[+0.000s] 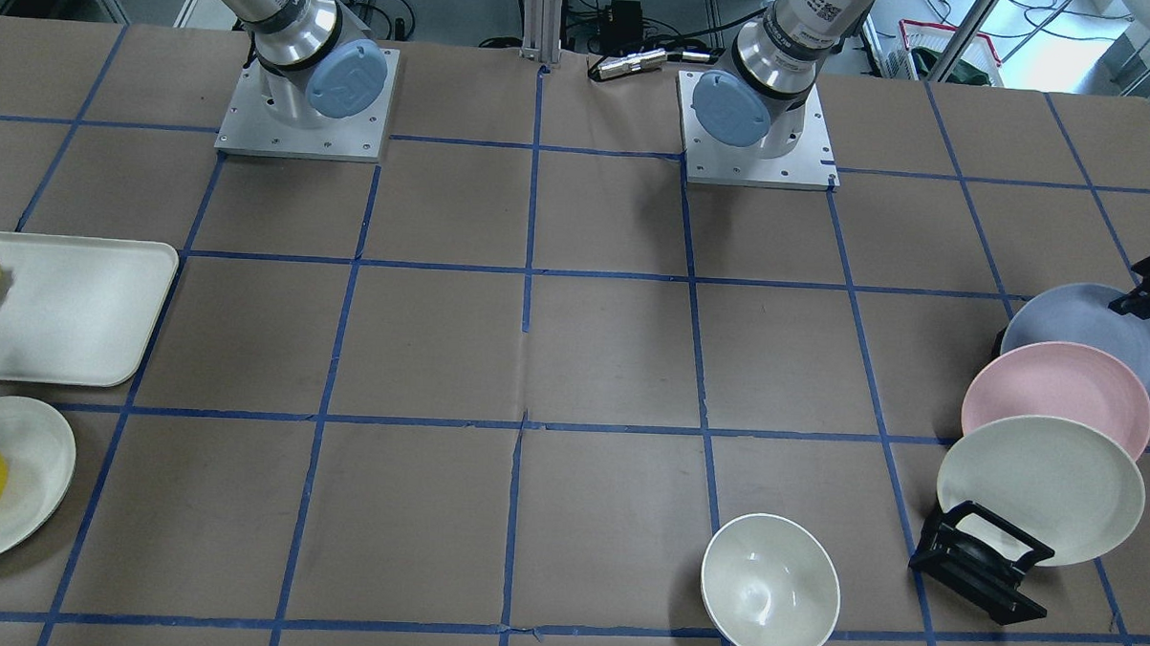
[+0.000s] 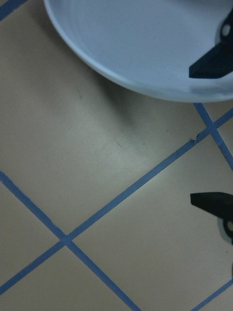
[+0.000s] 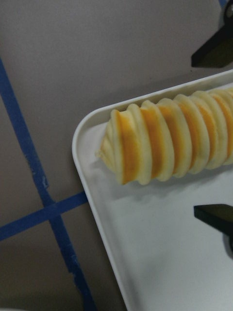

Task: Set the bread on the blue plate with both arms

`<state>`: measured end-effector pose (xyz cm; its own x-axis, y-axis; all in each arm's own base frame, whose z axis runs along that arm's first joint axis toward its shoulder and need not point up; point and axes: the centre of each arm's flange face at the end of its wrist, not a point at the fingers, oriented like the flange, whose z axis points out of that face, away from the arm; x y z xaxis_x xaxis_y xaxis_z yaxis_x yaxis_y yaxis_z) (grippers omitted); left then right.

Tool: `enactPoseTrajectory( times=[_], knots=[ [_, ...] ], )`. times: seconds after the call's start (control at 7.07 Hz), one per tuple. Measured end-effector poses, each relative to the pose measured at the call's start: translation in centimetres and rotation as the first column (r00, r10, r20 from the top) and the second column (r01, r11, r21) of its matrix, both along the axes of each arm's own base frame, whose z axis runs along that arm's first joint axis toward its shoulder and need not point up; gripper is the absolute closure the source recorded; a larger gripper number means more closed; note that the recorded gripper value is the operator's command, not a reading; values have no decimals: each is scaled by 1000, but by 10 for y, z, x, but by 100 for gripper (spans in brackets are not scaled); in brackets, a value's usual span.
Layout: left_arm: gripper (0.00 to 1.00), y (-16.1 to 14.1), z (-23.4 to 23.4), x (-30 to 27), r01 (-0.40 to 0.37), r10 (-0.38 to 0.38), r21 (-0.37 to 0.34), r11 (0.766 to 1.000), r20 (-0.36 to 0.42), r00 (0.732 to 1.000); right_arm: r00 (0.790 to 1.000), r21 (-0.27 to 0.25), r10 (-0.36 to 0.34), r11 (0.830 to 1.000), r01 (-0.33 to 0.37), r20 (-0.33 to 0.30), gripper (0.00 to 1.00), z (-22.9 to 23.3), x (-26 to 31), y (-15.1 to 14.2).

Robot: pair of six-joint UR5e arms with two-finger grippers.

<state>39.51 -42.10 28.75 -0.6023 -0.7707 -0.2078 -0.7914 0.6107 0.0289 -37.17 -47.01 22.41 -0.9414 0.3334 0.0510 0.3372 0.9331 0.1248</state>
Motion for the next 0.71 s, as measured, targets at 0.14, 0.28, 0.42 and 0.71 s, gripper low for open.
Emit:
enactPoseTrajectory(
  times=[0.14,0.28,0.42,0.71],
  knots=[
    [85,-2,0,-2,-1,0,-21,1000,-18,1000,1000,6,-1,1000,1,8,0,-12,0,3],
    [91,-3,-1,-2,-2,1,-30,1000,-28,1000,1000,8,-1,1000,1,11,0,-22,-2,3],
    [96,-3,0,-2,-1,0,-36,999,-30,1000,1000,13,-2,1000,1,14,0,-30,-3,3],
    [100,-3,12,-2,3,-4,-48,999,-16,1000,1000,27,-3,1000,2,12,51,-36,-5,5]
  ],
)
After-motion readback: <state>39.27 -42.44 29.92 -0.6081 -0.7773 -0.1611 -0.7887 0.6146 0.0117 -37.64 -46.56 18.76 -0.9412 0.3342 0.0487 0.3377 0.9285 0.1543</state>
